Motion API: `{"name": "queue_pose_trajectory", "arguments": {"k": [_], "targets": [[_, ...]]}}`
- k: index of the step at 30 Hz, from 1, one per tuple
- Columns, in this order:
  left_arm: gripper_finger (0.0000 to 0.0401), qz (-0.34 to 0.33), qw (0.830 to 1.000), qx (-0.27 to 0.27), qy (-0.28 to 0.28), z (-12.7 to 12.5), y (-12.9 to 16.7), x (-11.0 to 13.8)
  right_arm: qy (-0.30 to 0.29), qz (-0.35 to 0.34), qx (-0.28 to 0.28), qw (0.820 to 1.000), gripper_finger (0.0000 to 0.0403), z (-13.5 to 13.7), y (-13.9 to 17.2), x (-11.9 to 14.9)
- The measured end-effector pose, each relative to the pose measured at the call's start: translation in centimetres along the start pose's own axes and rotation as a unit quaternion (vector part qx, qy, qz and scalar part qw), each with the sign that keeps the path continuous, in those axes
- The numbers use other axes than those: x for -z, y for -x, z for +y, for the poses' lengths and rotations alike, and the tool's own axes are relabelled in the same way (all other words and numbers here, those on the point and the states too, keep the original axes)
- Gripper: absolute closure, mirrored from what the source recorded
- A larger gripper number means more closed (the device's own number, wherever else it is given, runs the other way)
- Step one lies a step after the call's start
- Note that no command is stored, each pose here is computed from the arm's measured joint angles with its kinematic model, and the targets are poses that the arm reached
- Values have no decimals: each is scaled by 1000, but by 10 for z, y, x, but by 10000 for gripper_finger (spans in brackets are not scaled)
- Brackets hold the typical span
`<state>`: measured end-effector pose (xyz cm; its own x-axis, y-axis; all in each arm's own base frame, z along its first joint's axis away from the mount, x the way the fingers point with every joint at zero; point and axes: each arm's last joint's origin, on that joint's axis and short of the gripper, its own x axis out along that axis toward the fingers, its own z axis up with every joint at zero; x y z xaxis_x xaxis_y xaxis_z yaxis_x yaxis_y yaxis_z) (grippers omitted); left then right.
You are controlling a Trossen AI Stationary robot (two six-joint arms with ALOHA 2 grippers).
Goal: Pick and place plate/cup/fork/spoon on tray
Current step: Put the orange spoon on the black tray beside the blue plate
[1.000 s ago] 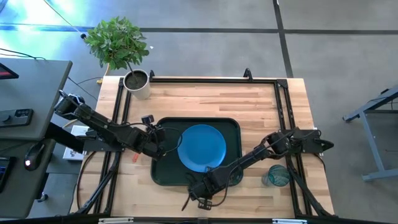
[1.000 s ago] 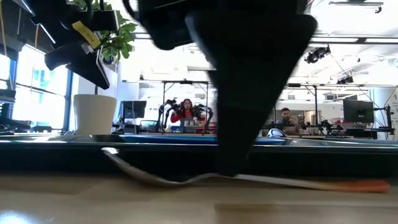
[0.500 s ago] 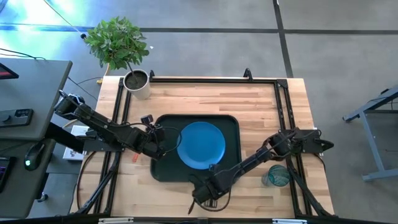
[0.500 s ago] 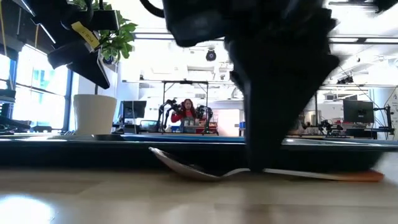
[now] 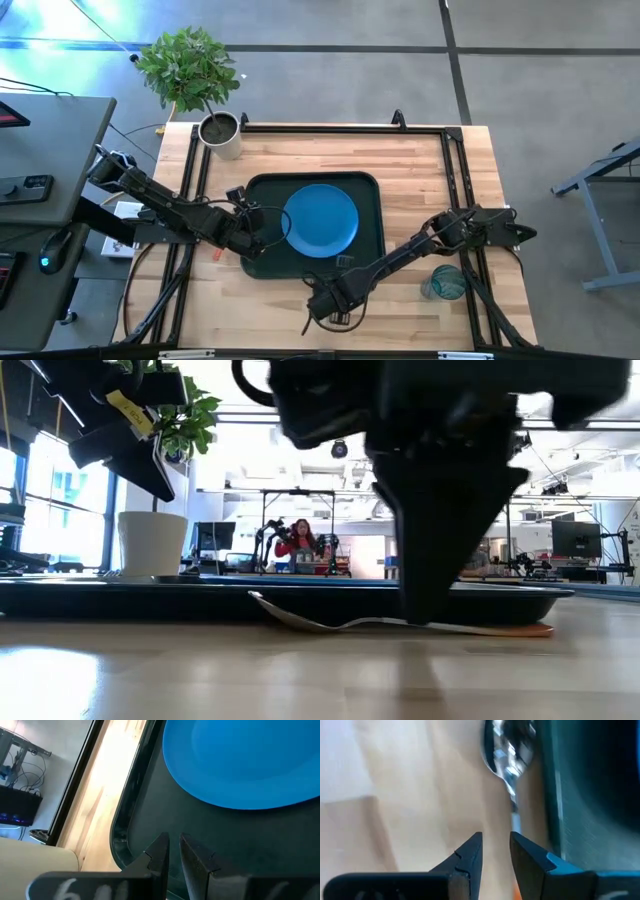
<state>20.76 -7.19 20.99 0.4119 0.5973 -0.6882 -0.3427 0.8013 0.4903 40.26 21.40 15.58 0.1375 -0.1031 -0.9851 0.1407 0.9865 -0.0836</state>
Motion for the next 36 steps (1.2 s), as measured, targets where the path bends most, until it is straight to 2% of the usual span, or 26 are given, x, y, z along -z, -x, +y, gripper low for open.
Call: {"name": "queue_pose_trajectory", "arguments": {"k": [5,9,19,22,25,28,32,36], "targets": [[366,-4,1000,-5,10,0,0,0,-17,8,41,999,313,-5,0,4],[366,-7,1000,-9,12,1,0,-1,-8,-7,25,1000,313,-3,-2,1],[366,-7,1000,-9,19,1,0,-1,-5,8,-3,1000,316,-9,-24,7],[366,-5,1000,-6,25,0,0,-1,5,11,-8,1000,332,-8,-25,7],[366,-3,999,-3,35,0,0,-1,11,11,-9,1000,369,-9,-25,7],[366,-4,999,-2,50,0,0,-1,-4,7,-1,1000,395,-10,-26,6],[366,-3,998,0,62,0,0,-1,-11,-11,-17,1000,390,-10,-15,4],[366,12,997,22,69,-2,0,0,21,-62,-41,997,399,-5,10,4]]}}
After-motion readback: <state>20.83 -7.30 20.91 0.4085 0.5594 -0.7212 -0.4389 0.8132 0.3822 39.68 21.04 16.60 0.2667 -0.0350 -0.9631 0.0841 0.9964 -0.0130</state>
